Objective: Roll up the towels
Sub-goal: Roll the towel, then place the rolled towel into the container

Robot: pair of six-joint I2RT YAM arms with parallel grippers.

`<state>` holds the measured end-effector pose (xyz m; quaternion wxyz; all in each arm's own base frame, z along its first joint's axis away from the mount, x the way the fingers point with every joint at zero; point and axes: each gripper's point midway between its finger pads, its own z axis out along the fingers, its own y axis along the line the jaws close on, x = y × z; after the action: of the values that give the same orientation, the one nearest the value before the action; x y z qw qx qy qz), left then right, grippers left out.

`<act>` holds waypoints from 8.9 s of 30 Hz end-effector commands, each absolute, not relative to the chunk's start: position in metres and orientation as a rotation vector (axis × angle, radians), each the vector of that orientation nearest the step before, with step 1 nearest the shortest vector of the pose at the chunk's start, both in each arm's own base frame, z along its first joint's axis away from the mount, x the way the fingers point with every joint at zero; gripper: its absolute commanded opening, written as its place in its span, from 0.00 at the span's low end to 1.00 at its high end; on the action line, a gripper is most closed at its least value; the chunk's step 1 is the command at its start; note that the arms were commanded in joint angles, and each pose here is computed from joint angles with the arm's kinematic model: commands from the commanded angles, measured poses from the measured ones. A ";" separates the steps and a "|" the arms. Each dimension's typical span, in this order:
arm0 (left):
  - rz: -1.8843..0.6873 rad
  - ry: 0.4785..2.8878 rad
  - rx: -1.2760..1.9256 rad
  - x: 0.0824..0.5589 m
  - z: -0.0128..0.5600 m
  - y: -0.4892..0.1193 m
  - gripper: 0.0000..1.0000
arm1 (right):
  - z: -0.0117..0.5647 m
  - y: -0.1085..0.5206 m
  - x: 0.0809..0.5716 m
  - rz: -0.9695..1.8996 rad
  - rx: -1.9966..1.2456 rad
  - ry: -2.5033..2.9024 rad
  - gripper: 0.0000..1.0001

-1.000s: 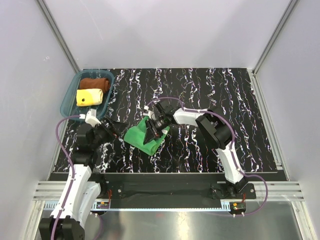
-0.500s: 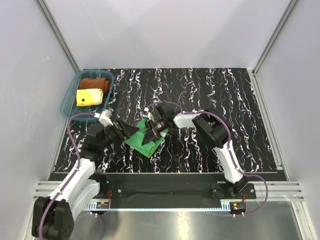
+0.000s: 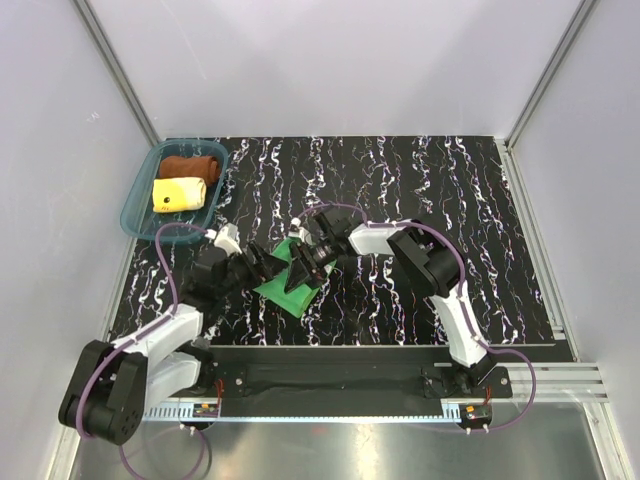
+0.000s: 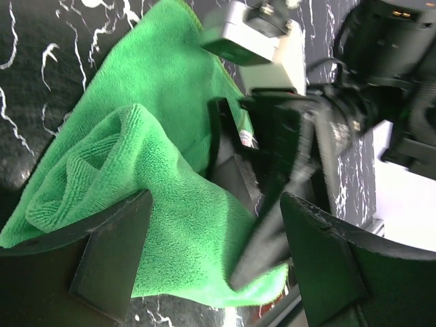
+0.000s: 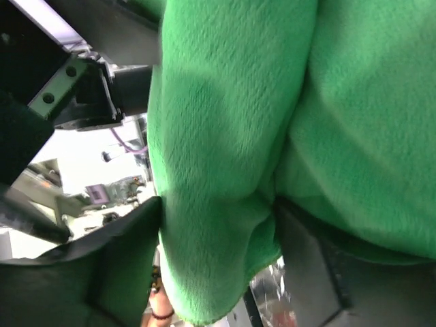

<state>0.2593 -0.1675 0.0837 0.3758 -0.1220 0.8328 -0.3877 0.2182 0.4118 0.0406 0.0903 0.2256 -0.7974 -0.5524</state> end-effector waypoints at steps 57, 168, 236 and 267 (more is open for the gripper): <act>-0.405 2.067 -0.552 0.255 0.204 -0.020 0.93 | 0.035 0.419 0.217 0.273 2.218 -3.138 0.85; -0.557 2.468 -0.134 0.388 0.068 -0.227 0.84 | 0.139 0.324 0.299 -1.528 0.684 -3.175 0.36; -0.815 2.036 -0.190 0.311 0.153 -0.181 0.93 | 0.127 0.401 0.362 -1.856 0.635 -2.742 0.30; -1.137 1.969 -0.226 0.348 0.106 -0.228 0.95 | 0.082 0.358 0.415 -1.858 0.362 -2.763 0.26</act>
<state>0.3254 -0.2210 0.0735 0.3640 -0.1048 0.8215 -0.4263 0.4171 0.3512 0.0719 -0.0968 0.0934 -0.8359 -0.5321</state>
